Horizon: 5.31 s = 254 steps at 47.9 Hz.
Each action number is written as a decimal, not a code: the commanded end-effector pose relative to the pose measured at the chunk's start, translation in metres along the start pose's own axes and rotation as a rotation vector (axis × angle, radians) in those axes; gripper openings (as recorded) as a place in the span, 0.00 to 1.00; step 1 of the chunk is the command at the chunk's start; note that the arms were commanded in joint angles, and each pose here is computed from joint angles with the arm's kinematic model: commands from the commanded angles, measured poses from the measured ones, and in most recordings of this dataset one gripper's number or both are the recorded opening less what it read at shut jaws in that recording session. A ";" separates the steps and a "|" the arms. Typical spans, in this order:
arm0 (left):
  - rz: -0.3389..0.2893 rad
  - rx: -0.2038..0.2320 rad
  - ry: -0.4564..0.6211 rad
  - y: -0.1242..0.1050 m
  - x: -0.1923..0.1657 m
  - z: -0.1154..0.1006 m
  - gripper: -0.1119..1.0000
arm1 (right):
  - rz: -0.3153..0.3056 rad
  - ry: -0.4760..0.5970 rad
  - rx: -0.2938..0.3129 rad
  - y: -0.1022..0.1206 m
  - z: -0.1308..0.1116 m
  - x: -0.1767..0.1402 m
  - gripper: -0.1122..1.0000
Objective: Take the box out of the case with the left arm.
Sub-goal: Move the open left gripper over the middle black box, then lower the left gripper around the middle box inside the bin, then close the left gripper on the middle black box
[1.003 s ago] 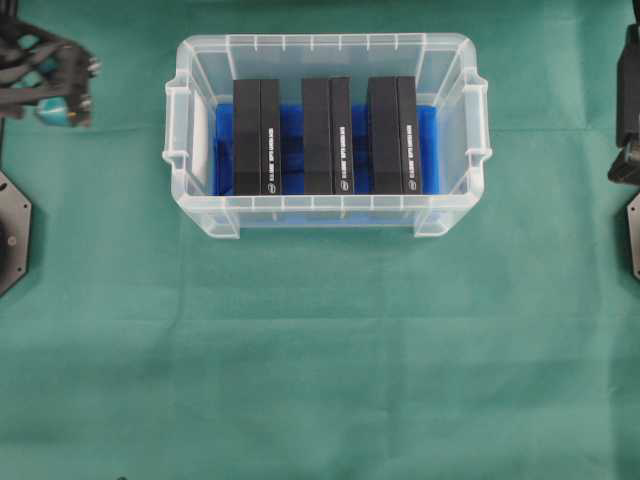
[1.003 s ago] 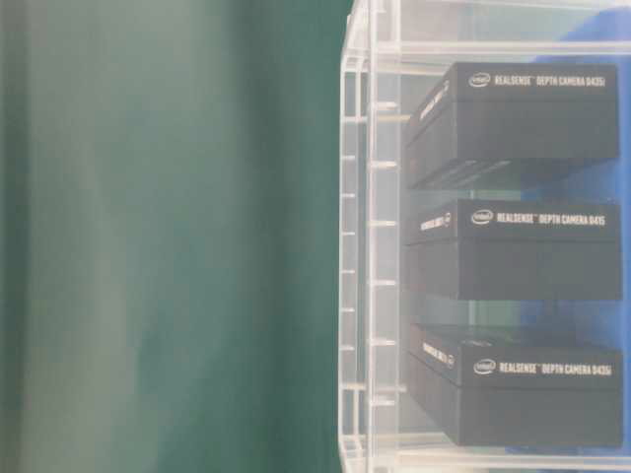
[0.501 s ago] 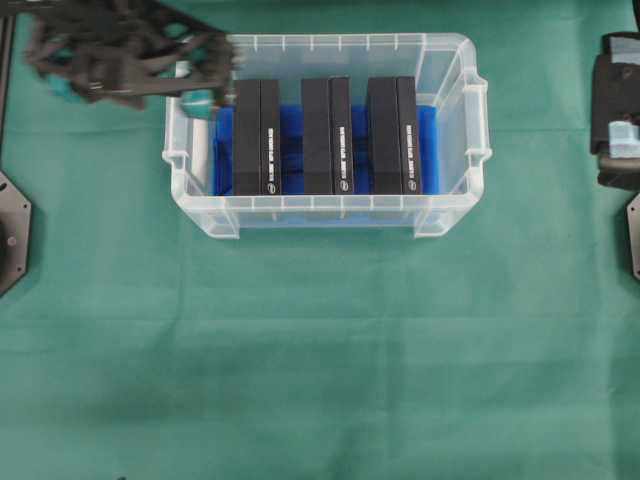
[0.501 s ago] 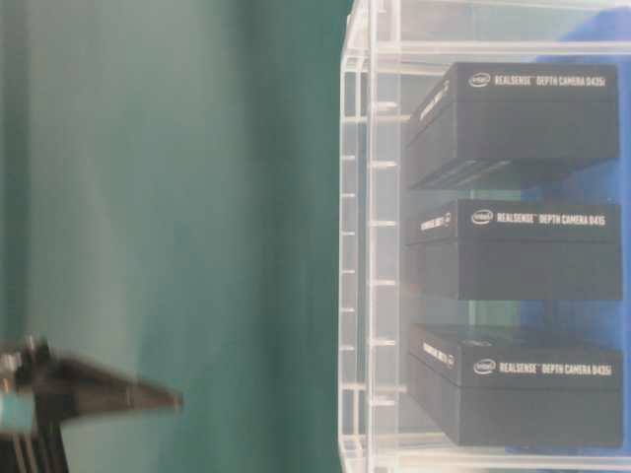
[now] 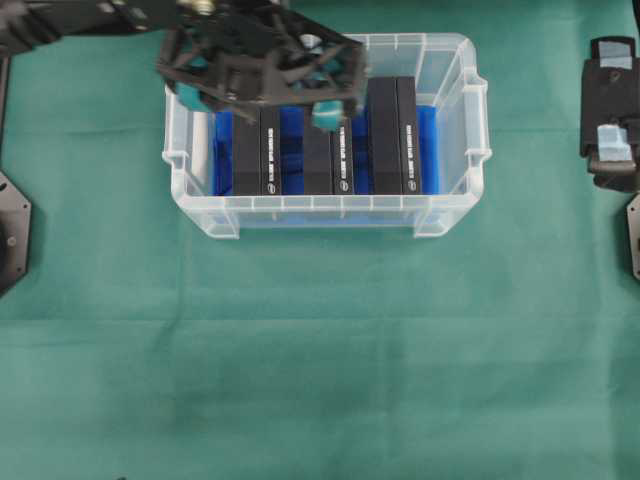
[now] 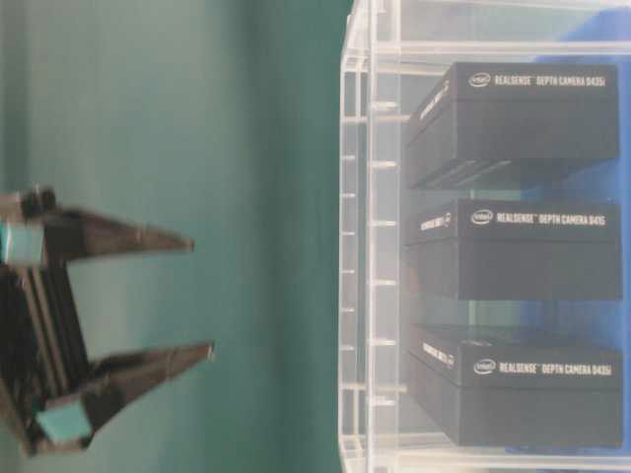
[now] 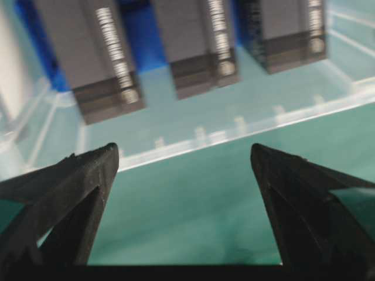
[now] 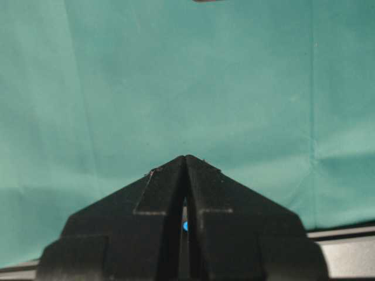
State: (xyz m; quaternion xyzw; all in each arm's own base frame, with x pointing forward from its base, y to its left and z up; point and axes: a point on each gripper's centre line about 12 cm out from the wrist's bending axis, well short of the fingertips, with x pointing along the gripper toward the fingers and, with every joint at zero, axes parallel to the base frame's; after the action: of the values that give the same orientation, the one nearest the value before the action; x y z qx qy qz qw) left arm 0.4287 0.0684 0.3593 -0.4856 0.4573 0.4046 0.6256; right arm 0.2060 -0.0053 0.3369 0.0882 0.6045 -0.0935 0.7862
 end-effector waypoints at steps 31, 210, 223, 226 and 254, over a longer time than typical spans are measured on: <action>-0.037 -0.010 -0.022 -0.025 0.000 0.015 0.97 | 0.004 -0.023 0.004 0.000 0.002 -0.007 0.12; 0.029 -0.049 -0.068 0.009 0.162 0.017 0.97 | 0.005 -0.026 0.004 0.000 0.002 -0.006 0.12; 0.023 -0.052 -0.068 0.008 0.162 0.017 0.97 | 0.005 -0.026 0.002 0.000 0.002 -0.006 0.12; 0.023 -0.054 -0.068 0.008 0.162 0.017 0.97 | 0.004 -0.024 0.004 0.000 0.003 -0.006 0.12; -0.013 -0.063 -0.048 0.000 0.158 0.012 0.66 | 0.005 -0.026 0.002 0.000 0.002 -0.006 0.12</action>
State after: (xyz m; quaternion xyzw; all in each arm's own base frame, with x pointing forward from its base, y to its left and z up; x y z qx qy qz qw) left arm 0.4659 0.0928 0.1915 -0.4886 0.4419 0.4390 0.6110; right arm 0.2060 -0.0053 0.3369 0.0882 0.6045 -0.0935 0.7862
